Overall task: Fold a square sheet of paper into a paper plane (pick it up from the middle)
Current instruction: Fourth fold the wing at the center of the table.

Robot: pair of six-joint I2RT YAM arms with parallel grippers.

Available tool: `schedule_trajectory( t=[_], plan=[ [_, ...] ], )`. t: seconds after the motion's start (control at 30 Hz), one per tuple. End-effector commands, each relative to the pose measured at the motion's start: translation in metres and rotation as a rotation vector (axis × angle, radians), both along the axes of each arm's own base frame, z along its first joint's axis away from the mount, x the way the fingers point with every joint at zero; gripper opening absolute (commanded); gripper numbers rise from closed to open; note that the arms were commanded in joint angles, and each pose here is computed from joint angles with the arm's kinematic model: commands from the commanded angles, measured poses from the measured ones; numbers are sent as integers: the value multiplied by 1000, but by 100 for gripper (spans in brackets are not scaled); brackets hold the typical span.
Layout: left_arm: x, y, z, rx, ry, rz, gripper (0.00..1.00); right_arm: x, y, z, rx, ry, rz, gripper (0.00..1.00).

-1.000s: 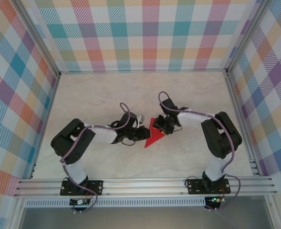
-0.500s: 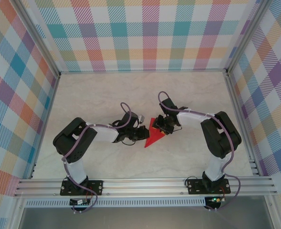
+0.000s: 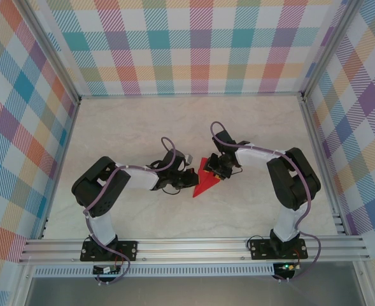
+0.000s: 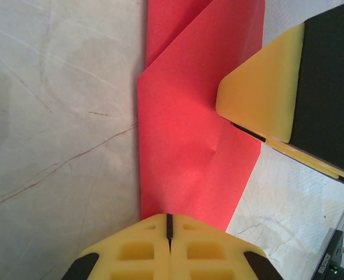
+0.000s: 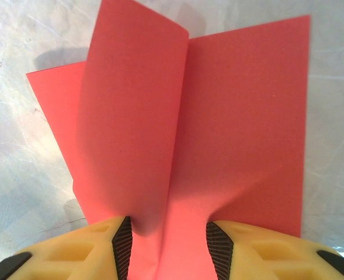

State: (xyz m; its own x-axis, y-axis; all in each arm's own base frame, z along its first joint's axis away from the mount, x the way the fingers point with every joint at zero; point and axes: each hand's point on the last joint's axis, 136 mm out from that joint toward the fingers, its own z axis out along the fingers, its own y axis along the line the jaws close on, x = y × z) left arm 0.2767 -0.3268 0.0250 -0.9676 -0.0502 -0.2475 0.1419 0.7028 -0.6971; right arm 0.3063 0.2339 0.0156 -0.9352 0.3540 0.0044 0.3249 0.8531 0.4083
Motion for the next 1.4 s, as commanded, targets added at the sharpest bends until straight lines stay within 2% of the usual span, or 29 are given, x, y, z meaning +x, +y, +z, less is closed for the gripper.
schedule_trajectory(
  t=[0.0, 0.23, 0.67, 0.87, 1.2, 1.37],
  plan=[
    [-1, -3, -4, 14, 5, -15, 4, -32, -38, -56, -196, 143, -31, 42],
    [-2, -3, -7, 14, 16, -19, 4, -34, -41, -58, -211, 153, -35, 37],
    [-7, 2, -19, 53, 48, -18, 1, -31, -34, -51, -176, 138, -24, 38],
    [-15, 7, -32, 85, 82, -39, 0, -20, -24, -28, -119, 70, -1, 38],
    [-26, 14, -47, 134, 130, -75, 0, 3, 3, 45, 73, -180, 73, 41],
    [-27, 14, -48, 142, 133, -77, 0, -7, 9, 47, 135, -195, 127, 37]
  ],
)
